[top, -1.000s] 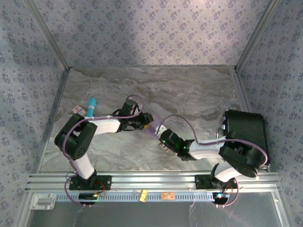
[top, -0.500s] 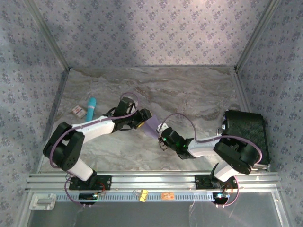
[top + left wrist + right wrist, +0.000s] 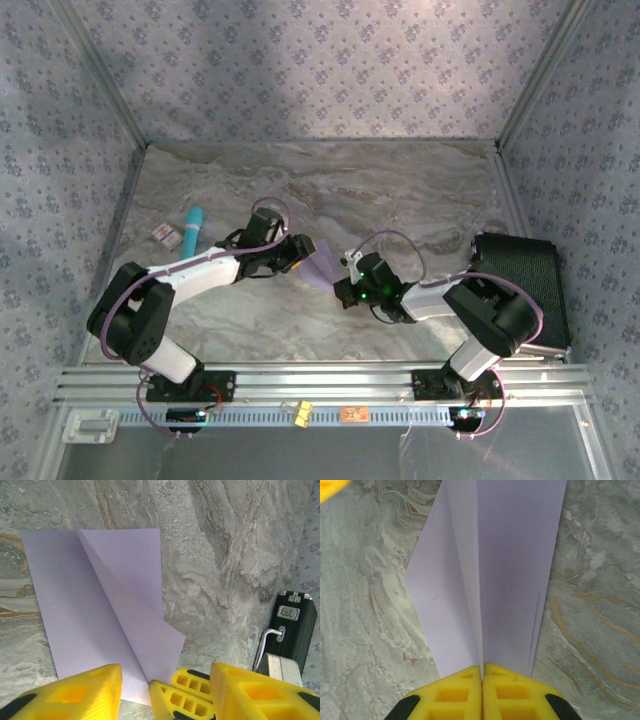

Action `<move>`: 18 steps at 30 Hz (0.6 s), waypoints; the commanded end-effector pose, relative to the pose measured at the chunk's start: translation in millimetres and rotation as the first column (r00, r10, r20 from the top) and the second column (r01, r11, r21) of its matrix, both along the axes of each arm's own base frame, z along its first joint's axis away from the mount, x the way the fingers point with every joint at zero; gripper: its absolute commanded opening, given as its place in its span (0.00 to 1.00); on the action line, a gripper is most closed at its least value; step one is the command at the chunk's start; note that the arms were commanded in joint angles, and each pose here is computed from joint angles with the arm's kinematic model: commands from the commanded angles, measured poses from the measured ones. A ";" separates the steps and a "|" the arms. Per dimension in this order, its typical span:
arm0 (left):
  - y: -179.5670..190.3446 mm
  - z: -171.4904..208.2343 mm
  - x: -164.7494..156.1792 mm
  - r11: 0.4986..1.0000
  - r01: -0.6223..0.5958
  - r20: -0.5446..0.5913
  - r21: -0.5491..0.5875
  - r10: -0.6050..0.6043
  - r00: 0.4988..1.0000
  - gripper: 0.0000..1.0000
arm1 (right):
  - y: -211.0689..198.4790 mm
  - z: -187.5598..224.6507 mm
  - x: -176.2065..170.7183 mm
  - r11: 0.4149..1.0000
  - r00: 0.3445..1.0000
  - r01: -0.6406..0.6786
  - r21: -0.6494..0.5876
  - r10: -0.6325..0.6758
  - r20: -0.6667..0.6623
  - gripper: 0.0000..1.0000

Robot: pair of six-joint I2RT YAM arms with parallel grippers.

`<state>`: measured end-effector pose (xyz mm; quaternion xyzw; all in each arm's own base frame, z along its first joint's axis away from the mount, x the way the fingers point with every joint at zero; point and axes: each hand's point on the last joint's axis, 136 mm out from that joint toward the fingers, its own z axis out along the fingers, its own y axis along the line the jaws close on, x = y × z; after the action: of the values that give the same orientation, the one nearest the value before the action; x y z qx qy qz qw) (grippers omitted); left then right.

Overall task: Fold a paper plane with a square sheet of paper (pick it up from the middle)
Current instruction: Fourth fold the wing at the center of the table.

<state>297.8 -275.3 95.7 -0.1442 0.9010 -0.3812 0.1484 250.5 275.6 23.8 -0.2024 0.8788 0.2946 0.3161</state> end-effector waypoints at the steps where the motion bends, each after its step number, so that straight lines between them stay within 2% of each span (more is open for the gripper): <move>1: 2.6 4.8 -0.7 1.000 0.002 0.015 -0.009 -0.002 1.000 0.45 | 3.3 -13.0 -16.7 0.999 0.991 -0.027 0.034 0.031 -0.131 0.08; 11: -12.4 -10.4 -1.7 0.997 0.029 -0.023 -0.065 -0.030 0.999 0.17 | 5.3 -20.3 -13.3 0.994 0.958 0.015 0.111 0.018 -0.285 0.08; 18: -30.7 -19.1 -3.2 0.994 0.066 -0.037 -0.082 -0.069 0.997 0.13 | 5.2 -25.1 -12.8 0.990 0.924 0.042 0.135 0.013 -0.382 0.08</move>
<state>291.9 -292.4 70.3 -0.1378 0.8998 -0.3982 0.1134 253.2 283.6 25.0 -0.1322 0.8798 0.4007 0.2187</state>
